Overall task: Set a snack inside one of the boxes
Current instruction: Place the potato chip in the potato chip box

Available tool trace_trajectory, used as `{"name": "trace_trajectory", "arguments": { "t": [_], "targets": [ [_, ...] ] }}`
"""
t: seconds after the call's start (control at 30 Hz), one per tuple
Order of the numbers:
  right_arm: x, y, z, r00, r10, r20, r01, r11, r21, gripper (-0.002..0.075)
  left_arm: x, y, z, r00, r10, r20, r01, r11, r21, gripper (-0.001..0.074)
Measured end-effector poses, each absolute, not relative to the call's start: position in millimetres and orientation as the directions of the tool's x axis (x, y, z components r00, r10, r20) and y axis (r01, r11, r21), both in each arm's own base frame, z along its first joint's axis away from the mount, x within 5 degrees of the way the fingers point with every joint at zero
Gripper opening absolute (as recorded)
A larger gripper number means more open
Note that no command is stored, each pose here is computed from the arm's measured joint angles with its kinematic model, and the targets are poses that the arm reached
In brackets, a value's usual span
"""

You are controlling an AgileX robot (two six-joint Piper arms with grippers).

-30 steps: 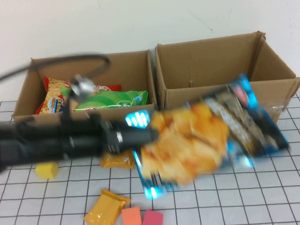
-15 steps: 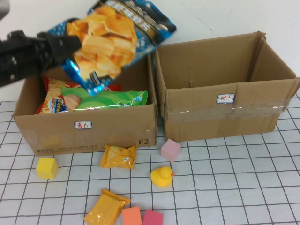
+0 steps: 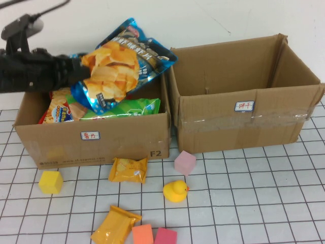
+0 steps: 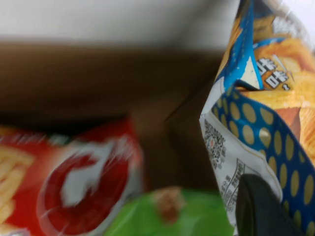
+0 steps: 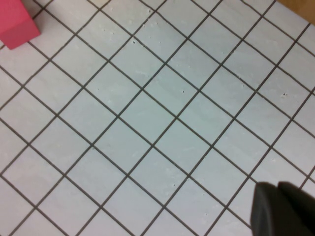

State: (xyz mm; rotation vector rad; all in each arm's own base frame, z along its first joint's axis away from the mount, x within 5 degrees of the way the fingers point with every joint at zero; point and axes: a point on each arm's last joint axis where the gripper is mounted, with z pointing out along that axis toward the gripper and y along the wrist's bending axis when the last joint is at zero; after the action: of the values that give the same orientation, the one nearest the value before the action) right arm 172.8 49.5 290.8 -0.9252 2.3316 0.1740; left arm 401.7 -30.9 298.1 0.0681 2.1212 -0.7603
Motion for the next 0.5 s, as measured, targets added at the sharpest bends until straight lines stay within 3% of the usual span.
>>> {"name": "trace_trajectory", "arguments": {
  "t": [0.07, 0.13, 0.27, 0.33, 0.4, 0.5],
  "targets": [
    [173, 50, 291, -0.565, -0.577, -0.590, -0.658, 0.746, -0.100, 0.0000, 402, -29, 295, -0.643, -0.180, -0.745, 0.301, 0.835, -0.461, 0.0101],
    [173, 50, 291, -0.565, -0.577, -0.590, -0.658, 0.746, -0.100, 0.0000, 403, -27, 296, -0.647, -0.145, -0.749, 0.300, 0.854, -0.425, 0.0182],
    [173, 50, 291, -0.564, -0.578, -0.590, -0.659, 0.745, -0.101, 0.0000, 404, -24, 302, -0.655, -0.100, -0.749, 0.294, 0.879, -0.375, 0.0435],
    [173, 50, 291, -0.563, -0.580, -0.589, -0.661, 0.744, -0.101, 0.0000, 404, -23, 307, -0.660, -0.074, -0.748, 0.298, 0.888, -0.351, 0.0512],
    [173, 50, 291, -0.562, -0.582, -0.588, -0.662, 0.743, -0.101, 0.0000, 405, -21, 314, -0.665, -0.045, -0.746, 0.300, 0.898, -0.322, 0.0526],
    [172, 50, 290, -0.565, -0.583, -0.583, -0.664, 0.741, -0.097, 0.0000, 406, -18, 326, -0.670, -0.013, -0.743, 0.290, 0.916, -0.277, 0.0484]
  ]
}}
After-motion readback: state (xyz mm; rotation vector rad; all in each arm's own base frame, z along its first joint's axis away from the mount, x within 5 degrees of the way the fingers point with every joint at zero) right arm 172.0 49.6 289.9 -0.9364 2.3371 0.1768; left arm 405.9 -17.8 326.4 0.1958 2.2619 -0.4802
